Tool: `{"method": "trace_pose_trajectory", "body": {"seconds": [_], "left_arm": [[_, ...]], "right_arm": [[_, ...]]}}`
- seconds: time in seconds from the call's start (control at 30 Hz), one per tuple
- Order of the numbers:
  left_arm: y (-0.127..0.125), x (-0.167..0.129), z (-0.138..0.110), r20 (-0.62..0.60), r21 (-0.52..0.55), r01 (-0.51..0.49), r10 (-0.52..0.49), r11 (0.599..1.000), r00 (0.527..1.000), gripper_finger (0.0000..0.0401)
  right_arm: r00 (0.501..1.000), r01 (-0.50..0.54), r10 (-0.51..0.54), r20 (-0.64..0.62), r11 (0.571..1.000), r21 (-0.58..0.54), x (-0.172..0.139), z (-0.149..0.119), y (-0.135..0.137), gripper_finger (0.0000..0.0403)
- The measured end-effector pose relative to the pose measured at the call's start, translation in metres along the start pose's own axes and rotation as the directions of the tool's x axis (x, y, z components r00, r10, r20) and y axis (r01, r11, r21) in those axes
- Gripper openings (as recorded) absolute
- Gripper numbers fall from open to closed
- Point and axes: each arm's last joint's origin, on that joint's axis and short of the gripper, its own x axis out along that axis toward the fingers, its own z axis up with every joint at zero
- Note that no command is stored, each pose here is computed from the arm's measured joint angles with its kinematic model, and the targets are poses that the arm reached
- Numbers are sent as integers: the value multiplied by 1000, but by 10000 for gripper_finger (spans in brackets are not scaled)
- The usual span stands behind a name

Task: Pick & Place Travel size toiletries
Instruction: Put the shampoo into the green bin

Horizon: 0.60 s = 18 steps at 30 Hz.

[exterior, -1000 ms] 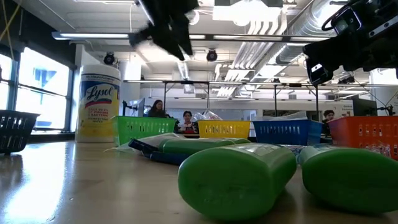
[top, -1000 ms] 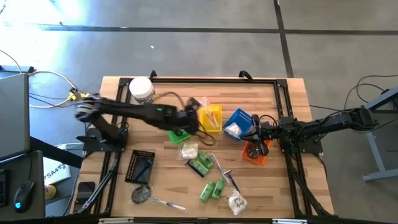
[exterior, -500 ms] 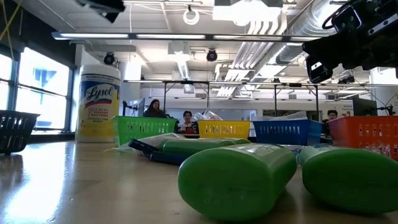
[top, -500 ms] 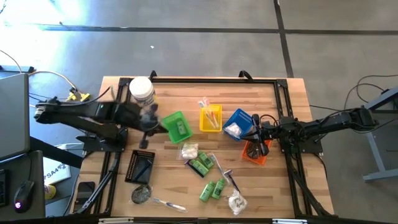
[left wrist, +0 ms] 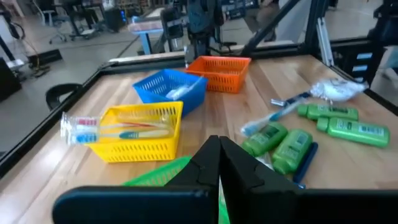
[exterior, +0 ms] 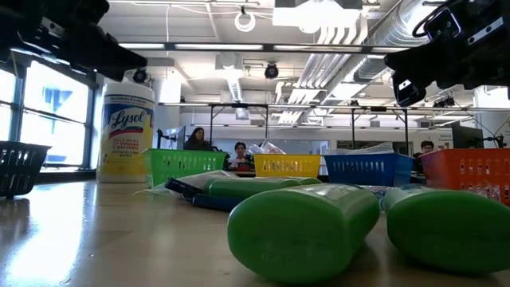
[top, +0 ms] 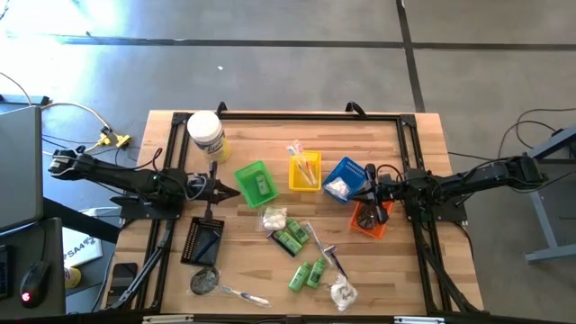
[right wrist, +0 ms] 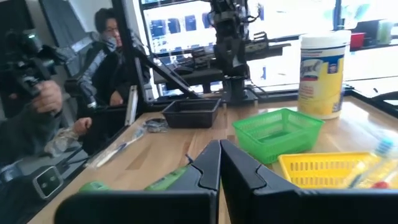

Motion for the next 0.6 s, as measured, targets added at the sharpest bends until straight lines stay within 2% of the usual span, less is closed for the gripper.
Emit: {"method": "trace_pose_trajectory", "body": {"seconds": [0.27,0.4,0.6], "left_arm": [[-1,1,-23,-17,-35,-3,2,999,1000,0],[-2,1,-28,1,-38,-4,4,999,1000,0],[-2,1,-29,4,-6,-3,3,1000,1000,0]], "right_arm": [[997,6,-8,76,999,32,0,8,1,2],[997,4,-5,73,1000,12,5,16,1,2],[1000,7,-7,-19,1000,12,27,29,3,2]]}}
